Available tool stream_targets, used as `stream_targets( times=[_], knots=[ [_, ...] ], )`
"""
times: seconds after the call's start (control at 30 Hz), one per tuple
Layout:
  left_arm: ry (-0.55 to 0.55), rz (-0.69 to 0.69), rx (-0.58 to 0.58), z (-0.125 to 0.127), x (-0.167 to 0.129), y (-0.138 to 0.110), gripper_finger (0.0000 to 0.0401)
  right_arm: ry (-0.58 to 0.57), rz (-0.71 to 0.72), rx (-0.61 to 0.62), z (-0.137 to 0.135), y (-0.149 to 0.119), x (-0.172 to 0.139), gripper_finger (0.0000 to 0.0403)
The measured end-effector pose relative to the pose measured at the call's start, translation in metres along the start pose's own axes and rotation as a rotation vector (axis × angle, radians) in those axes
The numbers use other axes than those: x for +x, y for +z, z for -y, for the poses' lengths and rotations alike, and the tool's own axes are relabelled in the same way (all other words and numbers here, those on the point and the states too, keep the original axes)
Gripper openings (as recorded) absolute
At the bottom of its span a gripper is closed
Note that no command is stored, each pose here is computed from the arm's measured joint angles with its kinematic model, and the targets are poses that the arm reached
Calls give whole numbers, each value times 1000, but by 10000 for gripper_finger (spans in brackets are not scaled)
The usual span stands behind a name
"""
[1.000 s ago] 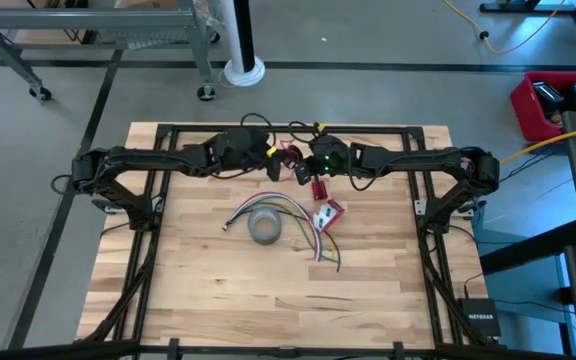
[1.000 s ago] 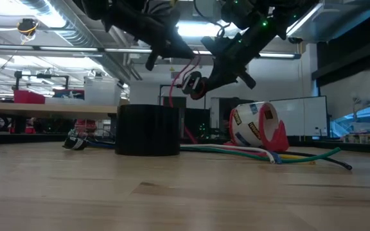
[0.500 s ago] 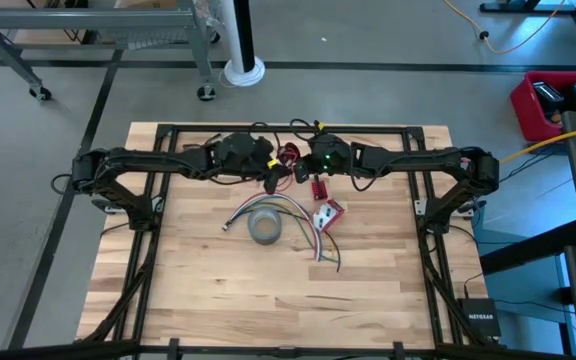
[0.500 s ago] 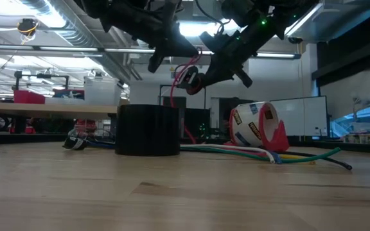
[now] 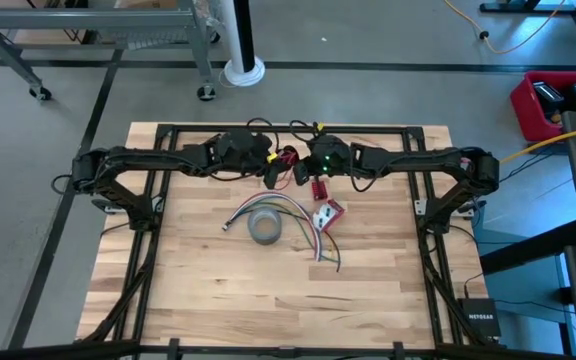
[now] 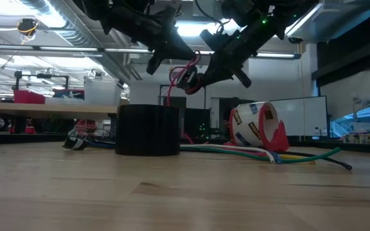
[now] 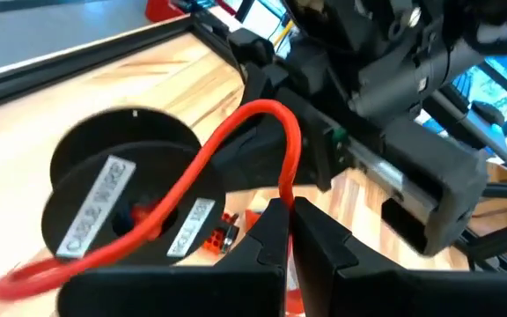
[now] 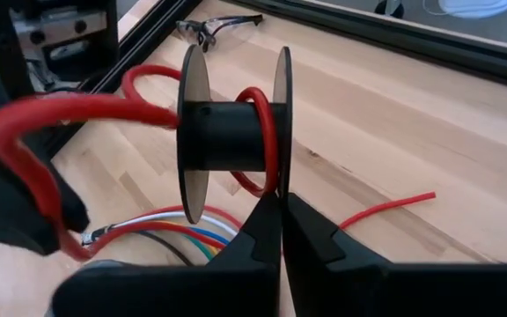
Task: Coil cords
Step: Coil the red wire on the black spool
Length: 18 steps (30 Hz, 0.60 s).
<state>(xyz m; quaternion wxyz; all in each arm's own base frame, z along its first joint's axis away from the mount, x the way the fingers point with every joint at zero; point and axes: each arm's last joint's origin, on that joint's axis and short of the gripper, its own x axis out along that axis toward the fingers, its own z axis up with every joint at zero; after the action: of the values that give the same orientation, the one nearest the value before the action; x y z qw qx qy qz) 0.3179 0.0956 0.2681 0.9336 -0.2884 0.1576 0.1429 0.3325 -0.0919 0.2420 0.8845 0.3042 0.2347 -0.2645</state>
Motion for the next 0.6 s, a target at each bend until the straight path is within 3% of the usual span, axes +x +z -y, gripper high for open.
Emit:
stream_targets(
  times=[0.6],
  knots=[
    [14, 56, -8, 0, 0, 5, 0, -32, 1, -8, 2, -1, 0, 5]
  ],
)
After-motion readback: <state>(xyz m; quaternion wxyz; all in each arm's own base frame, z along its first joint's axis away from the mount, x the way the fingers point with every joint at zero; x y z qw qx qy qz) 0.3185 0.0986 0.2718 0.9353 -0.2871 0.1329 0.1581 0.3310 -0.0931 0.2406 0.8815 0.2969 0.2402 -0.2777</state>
